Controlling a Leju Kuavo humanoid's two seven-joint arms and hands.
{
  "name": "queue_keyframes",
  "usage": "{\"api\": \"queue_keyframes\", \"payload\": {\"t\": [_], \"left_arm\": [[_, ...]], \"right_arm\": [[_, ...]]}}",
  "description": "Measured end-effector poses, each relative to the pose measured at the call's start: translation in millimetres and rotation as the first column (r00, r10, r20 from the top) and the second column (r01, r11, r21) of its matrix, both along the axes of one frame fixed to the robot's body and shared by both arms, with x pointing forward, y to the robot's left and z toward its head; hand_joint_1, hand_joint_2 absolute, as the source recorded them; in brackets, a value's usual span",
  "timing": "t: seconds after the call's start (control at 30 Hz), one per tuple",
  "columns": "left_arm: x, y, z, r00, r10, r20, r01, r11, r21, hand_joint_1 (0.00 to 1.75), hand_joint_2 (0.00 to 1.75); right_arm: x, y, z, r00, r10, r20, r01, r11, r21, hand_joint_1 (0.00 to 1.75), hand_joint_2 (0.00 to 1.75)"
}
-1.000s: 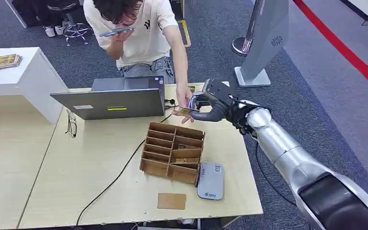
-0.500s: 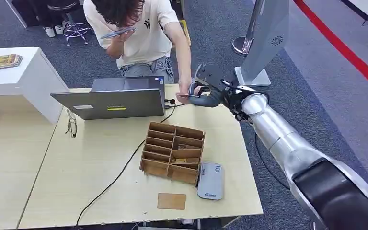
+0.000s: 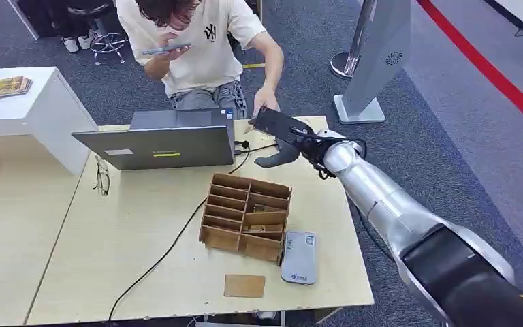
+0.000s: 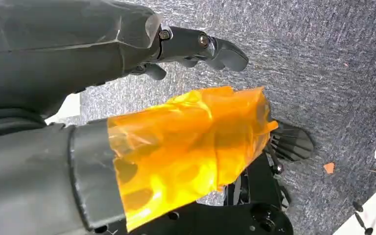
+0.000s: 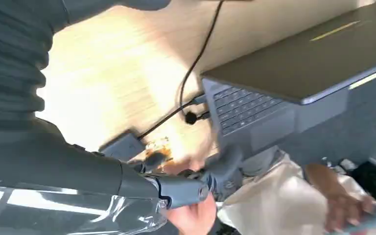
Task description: Pass the card to the sensor for recognition and then transmit it.
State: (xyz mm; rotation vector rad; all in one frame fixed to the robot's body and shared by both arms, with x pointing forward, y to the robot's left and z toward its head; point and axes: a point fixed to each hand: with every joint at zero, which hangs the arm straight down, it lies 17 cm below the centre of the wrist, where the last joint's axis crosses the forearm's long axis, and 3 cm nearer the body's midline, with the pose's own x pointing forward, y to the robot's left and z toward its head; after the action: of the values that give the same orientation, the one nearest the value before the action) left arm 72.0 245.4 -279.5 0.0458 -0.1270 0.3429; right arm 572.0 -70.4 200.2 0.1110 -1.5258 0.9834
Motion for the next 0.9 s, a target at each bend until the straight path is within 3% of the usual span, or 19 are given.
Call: {"api": "queue_keyframes", "payload": {"t": [0.03, 0.07, 0.23, 0.5, 0.67, 0.9], "left_arm": [[0, 0, 0, 1.000, 0.000, 0.000, 0.000, 1.000, 0.000, 0.00, 0.00], [0, 0, 0, 1.000, 0.001, 0.000, -0.001, 1.000, -0.001, 0.00, 0.00], [1, -4, 0, 1.000, 0.003, 0.004, -0.003, 1.000, -0.004, 0.00, 0.00], [0, -11, 1, 1.000, 0.009, 0.011, -0.009, 1.000, -0.008, 0.00, 0.00], [0, -13, 1, 1.000, 0.013, 0.010, -0.013, 1.000, -0.007, 0.00, 0.00], [0, -15, 1, 0.999, 0.033, 0.012, -0.033, 0.999, -0.003, 0.00, 0.00]], "right_arm": [[-2, 2, 0, 1.000, 0.005, -0.001, -0.005, 1.000, 0.017, 0.00, 1.75], [-6, 4, -1, 1.000, 0.011, -0.005, -0.011, 0.999, 0.041, 0.00, 0.00], [-29, 14, 10, 0.999, 0.047, -0.010, -0.043, 0.968, 0.249, 0.00, 0.00], [-81, 1, 41, 0.995, 0.102, 0.021, -0.095, 0.803, 0.588, 0.00, 0.00], [-103, -12, 49, 0.994, 0.100, 0.043, -0.103, 0.741, 0.664, 0.00, 0.00], [-153, -35, 50, 0.988, 0.144, 0.059, -0.135, 0.607, 0.783, 0.00, 0.00]]}}
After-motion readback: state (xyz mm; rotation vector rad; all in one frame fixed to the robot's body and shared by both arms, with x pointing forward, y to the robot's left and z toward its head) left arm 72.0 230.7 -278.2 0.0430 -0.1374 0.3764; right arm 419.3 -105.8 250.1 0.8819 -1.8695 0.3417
